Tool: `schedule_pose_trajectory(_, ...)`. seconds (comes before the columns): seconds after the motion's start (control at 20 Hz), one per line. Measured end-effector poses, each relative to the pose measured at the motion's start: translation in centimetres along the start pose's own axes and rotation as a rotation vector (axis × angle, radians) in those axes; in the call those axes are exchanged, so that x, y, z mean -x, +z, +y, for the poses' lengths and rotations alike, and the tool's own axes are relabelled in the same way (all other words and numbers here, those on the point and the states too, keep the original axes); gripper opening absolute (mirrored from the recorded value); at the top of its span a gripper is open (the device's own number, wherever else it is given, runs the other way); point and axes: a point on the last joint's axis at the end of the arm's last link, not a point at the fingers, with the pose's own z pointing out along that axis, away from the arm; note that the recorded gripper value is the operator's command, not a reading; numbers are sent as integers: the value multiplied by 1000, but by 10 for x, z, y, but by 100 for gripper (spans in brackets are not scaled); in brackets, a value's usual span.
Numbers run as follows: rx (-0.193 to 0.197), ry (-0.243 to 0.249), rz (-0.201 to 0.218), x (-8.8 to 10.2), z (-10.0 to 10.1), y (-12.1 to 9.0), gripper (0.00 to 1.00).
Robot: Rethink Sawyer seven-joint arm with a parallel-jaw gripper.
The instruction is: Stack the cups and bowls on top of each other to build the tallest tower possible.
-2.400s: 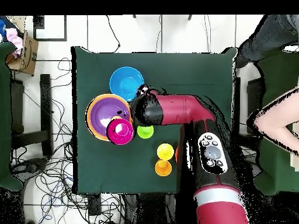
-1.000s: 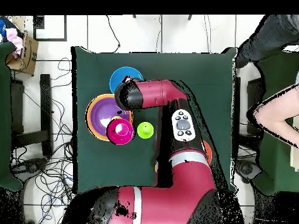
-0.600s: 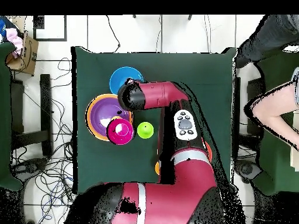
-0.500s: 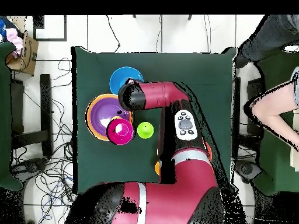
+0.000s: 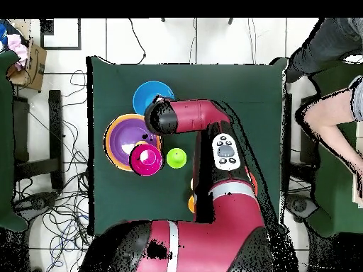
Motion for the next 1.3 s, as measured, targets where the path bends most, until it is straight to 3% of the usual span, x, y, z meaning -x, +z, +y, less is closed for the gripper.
schedule_pose_trajectory(1.3,-6,6,45,-36,-14,46,100)
